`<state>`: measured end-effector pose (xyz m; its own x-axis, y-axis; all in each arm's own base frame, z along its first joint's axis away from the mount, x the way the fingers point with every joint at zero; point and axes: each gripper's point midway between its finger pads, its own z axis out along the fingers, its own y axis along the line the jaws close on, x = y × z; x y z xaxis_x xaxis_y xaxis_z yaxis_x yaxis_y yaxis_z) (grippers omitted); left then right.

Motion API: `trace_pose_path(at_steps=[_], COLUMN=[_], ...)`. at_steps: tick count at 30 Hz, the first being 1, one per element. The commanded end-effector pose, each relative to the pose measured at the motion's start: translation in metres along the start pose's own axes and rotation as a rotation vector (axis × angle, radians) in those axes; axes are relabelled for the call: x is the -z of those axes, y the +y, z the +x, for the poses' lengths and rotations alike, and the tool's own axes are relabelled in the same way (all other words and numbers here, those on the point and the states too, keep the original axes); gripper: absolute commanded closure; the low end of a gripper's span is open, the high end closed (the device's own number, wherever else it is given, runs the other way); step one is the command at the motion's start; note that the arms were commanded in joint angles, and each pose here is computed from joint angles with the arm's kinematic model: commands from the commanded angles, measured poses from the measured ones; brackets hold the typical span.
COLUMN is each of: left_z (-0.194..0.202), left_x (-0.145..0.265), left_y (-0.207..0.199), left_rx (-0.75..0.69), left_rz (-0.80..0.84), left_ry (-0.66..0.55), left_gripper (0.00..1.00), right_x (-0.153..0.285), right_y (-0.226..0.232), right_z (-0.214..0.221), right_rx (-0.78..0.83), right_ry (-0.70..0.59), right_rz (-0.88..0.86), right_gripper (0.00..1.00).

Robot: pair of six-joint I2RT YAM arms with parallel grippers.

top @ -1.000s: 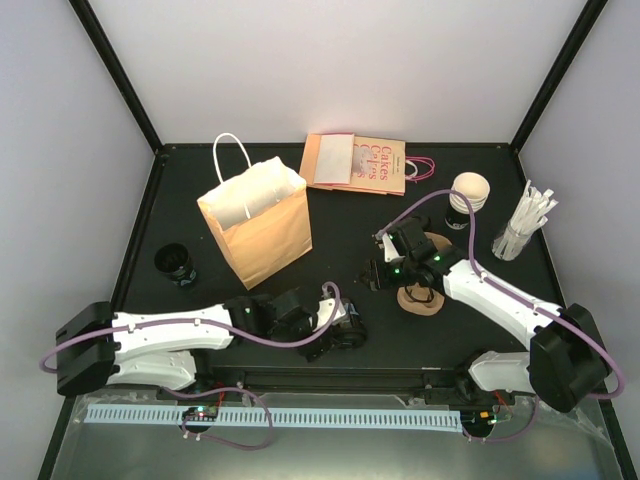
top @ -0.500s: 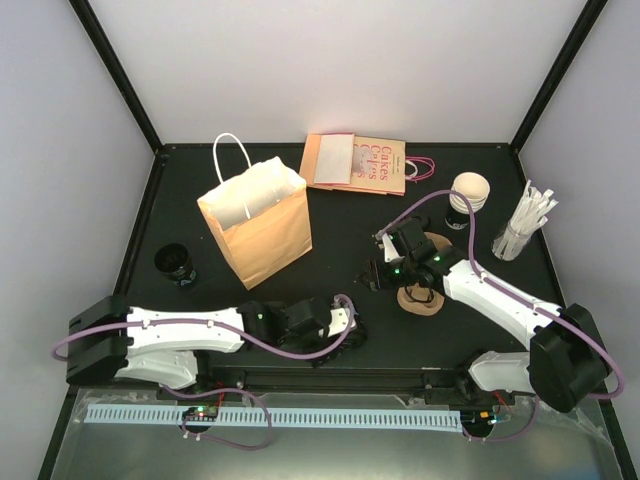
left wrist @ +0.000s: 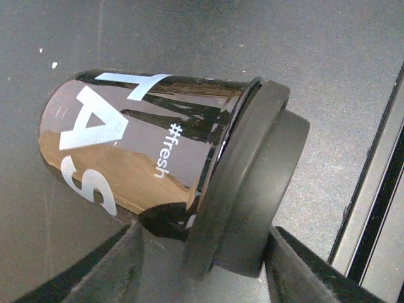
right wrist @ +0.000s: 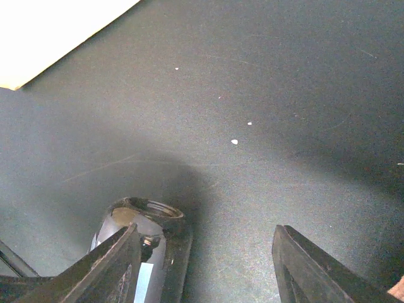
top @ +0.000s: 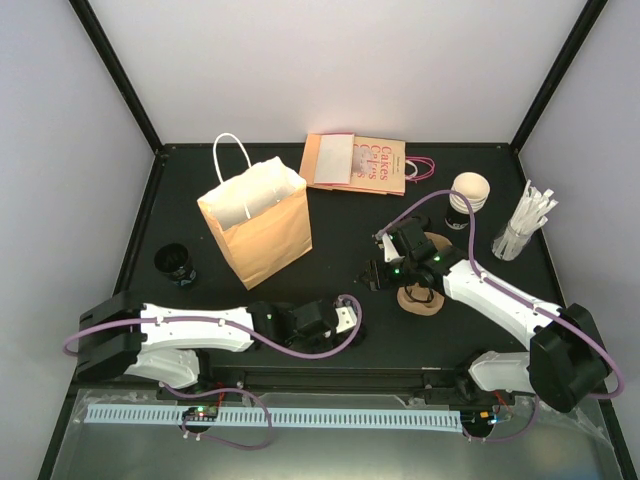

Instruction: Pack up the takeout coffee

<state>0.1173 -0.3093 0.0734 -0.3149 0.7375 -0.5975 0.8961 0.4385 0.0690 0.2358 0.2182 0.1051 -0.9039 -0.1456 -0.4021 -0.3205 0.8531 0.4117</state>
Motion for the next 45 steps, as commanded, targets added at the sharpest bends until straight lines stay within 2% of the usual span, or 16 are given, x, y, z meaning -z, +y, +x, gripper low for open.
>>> trace_pose_path(at_steps=[1,5,8,14,18,26,31,37,40,45], left_z=[-0.018,-0.021,-0.023,-0.025,-0.036,-0.05,-0.058,-0.051,-0.047,-0.038], left_x=[0.009,0.012,0.012,0.014,0.027,0.049,0.066,0.078,0.083,0.085], left_y=[0.002,0.0,-0.001,-0.001,-0.002,-0.005,0.002,0.036,0.044,0.055], left_rx=[0.015,0.022,0.027,0.04,0.051,0.105,0.231,0.499,0.639,0.802], left_rz=[-0.019,-0.007,-0.001,0.006,0.018,0.09,0.184,0.248,0.352,0.406], left_ry=[-0.048,-0.063,-0.064,-0.072,-0.116,-0.112,-0.08,-0.009,0.044,0.11], left_gripper=[0.5,0.65,0.7,0.71,0.71,0.71,0.71,0.72,0.76,0.78], right_x=[0.0,0.0,0.001,0.0,0.0,0.006,0.013,0.023,0.028,0.029], right_y=[0.0,0.001,0.001,-0.001,-0.001,-0.005,-0.009,-0.013,-0.007,-0.003], right_z=[-0.003,-0.003,-0.002,0.001,0.002,-0.007,-0.02,-0.032,-0.036,-0.038], right_rx=[-0.005,-0.005,-0.005,-0.006,-0.007,0.008,-0.001,-0.018,-0.009,0.002], right_ry=[-0.009,-0.008,-0.007,-0.004,-0.005,-0.025,-0.054,-0.089,-0.098,-0.098], right_rz=[-0.008,-0.01,-0.009,-0.008,-0.008,0.031,0.062,0.067,0.046,0.026], right_gripper=[0.4,0.4,0.4,0.4,0.4,0.4,0.4,0.4,0.39,0.39])
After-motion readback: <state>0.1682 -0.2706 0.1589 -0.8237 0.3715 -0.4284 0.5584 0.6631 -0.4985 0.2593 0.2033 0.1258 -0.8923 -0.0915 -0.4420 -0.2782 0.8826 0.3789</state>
